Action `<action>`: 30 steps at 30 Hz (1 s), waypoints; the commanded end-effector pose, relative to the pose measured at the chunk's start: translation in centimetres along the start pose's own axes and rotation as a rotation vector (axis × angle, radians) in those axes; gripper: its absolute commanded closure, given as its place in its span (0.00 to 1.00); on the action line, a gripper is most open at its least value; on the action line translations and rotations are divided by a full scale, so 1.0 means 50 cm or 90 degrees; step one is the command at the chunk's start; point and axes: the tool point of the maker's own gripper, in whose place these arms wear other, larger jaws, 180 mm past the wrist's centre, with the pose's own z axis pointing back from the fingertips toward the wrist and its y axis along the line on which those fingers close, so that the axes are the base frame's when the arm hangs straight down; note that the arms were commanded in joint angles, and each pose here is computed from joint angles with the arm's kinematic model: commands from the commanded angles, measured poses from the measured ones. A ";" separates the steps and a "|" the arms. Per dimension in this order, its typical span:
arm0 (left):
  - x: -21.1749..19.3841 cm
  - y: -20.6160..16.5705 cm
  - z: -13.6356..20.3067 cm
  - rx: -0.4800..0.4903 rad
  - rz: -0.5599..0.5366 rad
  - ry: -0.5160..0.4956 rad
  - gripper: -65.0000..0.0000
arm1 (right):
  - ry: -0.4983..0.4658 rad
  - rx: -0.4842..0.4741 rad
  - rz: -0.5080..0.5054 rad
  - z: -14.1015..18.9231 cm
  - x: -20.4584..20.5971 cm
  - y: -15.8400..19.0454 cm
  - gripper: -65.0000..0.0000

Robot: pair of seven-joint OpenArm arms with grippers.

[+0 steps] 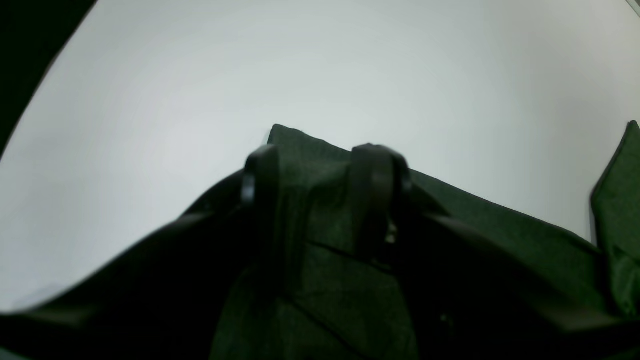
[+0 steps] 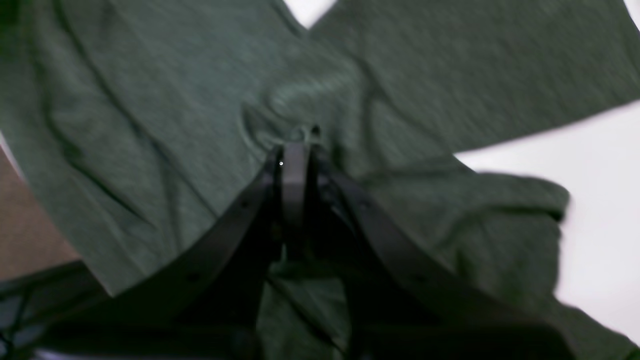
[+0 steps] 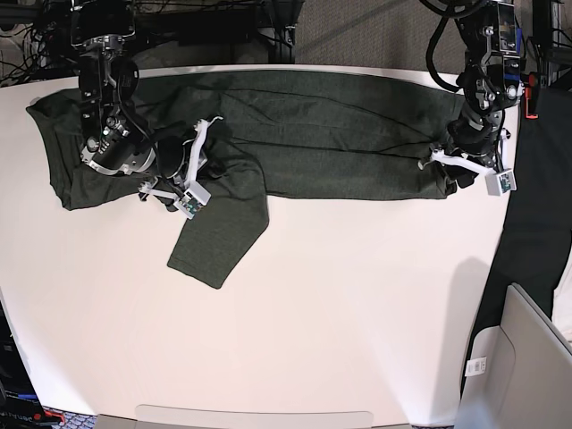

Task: Fold the T-shirt properly
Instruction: 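Regrasp the folded sleeve fabric with the right gripper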

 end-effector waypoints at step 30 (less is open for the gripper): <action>0.018 -0.022 -0.001 -0.019 -0.015 -0.020 0.64 | -0.142 -0.118 -0.120 0.066 0.100 -0.205 0.42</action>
